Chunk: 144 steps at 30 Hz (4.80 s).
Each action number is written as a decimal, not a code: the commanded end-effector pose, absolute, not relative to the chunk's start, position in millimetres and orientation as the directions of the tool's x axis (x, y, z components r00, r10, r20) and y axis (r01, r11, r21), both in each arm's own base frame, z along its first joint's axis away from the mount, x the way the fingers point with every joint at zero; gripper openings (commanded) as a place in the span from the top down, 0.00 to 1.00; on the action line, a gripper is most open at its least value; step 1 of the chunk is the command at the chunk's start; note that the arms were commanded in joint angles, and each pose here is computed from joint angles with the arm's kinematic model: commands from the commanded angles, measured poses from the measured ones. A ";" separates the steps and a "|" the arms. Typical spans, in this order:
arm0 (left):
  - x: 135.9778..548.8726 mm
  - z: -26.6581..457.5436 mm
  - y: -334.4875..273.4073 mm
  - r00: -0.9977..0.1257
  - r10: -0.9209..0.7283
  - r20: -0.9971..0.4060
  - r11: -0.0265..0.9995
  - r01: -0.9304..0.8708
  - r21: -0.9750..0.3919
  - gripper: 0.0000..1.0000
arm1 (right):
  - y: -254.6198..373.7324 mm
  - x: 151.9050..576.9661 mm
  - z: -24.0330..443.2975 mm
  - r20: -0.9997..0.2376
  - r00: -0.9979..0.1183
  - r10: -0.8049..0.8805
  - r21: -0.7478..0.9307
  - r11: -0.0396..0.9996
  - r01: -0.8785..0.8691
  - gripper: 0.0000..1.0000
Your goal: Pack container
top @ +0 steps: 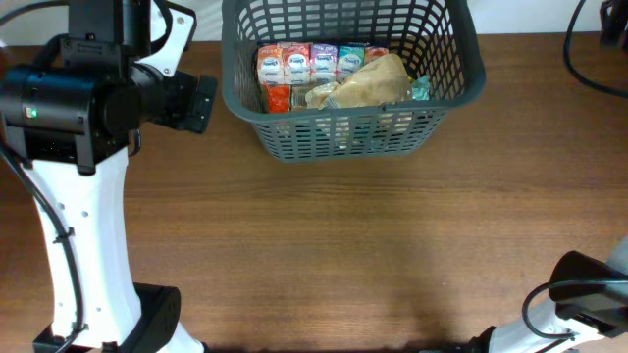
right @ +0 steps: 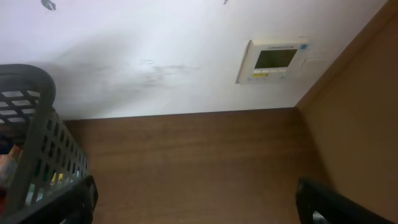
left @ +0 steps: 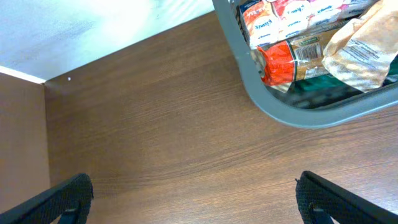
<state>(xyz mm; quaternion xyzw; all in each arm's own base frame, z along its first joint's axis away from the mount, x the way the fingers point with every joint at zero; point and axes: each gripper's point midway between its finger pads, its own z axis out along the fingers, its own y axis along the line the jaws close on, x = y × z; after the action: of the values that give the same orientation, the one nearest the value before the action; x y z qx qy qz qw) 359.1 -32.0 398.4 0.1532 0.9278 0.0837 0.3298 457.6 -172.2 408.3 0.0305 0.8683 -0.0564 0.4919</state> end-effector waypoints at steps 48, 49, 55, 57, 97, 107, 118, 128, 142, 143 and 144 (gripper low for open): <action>359.8 397.5 -30.3 -0.741 0.330 -0.585 0.942 0.217 0.256 0.01 | 0.0 223.5 170.6 -0.959 -0.199 -0.202 -0.190 0.979 -0.077 0.01; 359.8 397.5 -30.3 -0.741 0.329 -0.585 0.942 0.217 0.255 0.01 | 0.0 223.8 169.0 -0.958 -0.203 -0.201 -0.189 0.979 -0.078 0.01; 359.7 397.4 -30.2 -0.741 0.329 -0.585 0.942 0.217 0.256 0.01 | 0.0 223.7 166.9 -0.957 -0.209 -0.201 -0.188 0.979 -0.079 0.01; 359.8 397.5 -30.3 -0.741 0.329 -0.585 0.942 0.217 0.255 0.01 | 0.0 223.8 165.7 -0.957 -0.212 -0.200 -0.187 0.979 -0.080 0.01; 234.6 414.8 -4.5 -0.566 0.294 -0.770 0.954 0.128 0.271 0.01 | -0.2 226.0 129.5 -0.938 -0.288 -0.192 -0.171 0.981 -0.094 0.01; 235.2 340.2 0.1 -0.149 0.249 -0.957 0.967 -0.014 0.254 0.01 | -0.2 226.0 129.5 -0.938 -0.288 -0.192 -0.172 0.981 -0.094 0.01; 233.5 248.2 31.7 0.024 0.227 -0.974 0.957 -0.194 0.218 0.01 | -0.2 226.0 129.5 -0.938 -0.288 -0.192 -0.171 0.981 -0.094 0.01; 238.2 198.1 33.2 -0.028 0.227 -0.974 0.955 -0.188 0.228 0.01 | -0.2 226.0 129.5 -0.938 -0.288 -0.192 -0.171 0.981 -0.094 0.01; 242.2 162.7 33.2 -0.109 0.226 -0.968 0.956 -0.168 0.242 0.01 | -0.2 226.0 129.5 -0.938 -0.288 -0.192 -0.171 0.981 -0.094 0.01; 242.2 161.0 33.2 -0.114 0.226 -0.968 0.956 -0.167 0.242 0.01 | -0.2 226.0 129.5 -0.938 -0.288 -0.192 -0.171 0.981 -0.094 0.01; 242.2 161.0 33.2 -0.113 0.226 -0.968 0.956 -0.167 0.242 0.01 | -0.2 226.0 129.5 -0.938 -0.288 -0.192 -0.171 0.981 -0.094 0.01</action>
<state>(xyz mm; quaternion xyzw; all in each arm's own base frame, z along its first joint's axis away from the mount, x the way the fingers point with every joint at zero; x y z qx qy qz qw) 242.2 30.6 169.7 0.0204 0.7267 0.1403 0.6722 225.9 0.0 131.6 -0.0929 0.8007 -0.0420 0.5903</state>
